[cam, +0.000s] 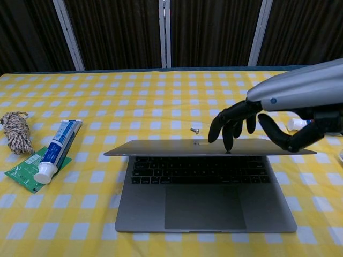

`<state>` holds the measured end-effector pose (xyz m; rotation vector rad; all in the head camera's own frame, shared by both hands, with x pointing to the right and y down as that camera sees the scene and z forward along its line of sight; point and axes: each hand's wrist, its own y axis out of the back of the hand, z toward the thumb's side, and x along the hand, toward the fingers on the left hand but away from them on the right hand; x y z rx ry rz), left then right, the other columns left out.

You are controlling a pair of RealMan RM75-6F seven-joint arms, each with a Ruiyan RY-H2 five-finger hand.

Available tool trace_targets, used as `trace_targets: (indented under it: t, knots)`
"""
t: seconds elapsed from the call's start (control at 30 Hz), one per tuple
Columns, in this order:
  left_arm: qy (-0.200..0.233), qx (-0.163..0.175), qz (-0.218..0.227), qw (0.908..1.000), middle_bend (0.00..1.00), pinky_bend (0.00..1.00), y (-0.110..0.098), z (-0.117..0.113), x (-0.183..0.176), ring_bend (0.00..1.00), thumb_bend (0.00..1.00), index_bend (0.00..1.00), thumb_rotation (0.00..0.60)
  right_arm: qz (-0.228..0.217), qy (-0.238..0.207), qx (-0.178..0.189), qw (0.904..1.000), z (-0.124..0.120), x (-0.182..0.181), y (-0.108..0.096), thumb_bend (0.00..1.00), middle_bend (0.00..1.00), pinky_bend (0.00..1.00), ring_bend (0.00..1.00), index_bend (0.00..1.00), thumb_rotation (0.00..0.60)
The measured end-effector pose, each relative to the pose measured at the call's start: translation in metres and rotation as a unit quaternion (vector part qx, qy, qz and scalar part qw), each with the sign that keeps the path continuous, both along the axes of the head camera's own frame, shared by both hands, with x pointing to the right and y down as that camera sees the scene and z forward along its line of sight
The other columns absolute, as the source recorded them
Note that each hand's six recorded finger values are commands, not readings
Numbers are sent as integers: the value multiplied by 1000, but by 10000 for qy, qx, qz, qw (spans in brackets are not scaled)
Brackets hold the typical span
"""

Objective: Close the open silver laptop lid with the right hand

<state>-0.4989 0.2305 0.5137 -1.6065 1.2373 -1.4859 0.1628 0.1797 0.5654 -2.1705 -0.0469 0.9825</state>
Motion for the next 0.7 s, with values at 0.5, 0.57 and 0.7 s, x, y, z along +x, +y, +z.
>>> trace_targets:
  t: [0.5, 0.57, 0.7]
  knots:
    - [-7, -14, 19, 10000, 0, 0, 0, 1, 1, 0, 0, 0, 600, -1896, 50, 1341, 9727, 36, 9, 52, 1000, 245, 280, 210, 214, 600]
    - [-14, -22, 28, 10000, 0, 0, 0, 2, 1, 0, 0, 0, 600, -2018, 144, 1407, 9692, 44, 16, 54, 1000, 244, 280, 208, 214, 600]
    - [-19, -44, 34, 10000, 0, 0, 1, 3, 2, 0, 0, 0, 600, -2254, 301, 1563, 9612, 59, 29, 58, 1000, 238, 268, 202, 214, 600]
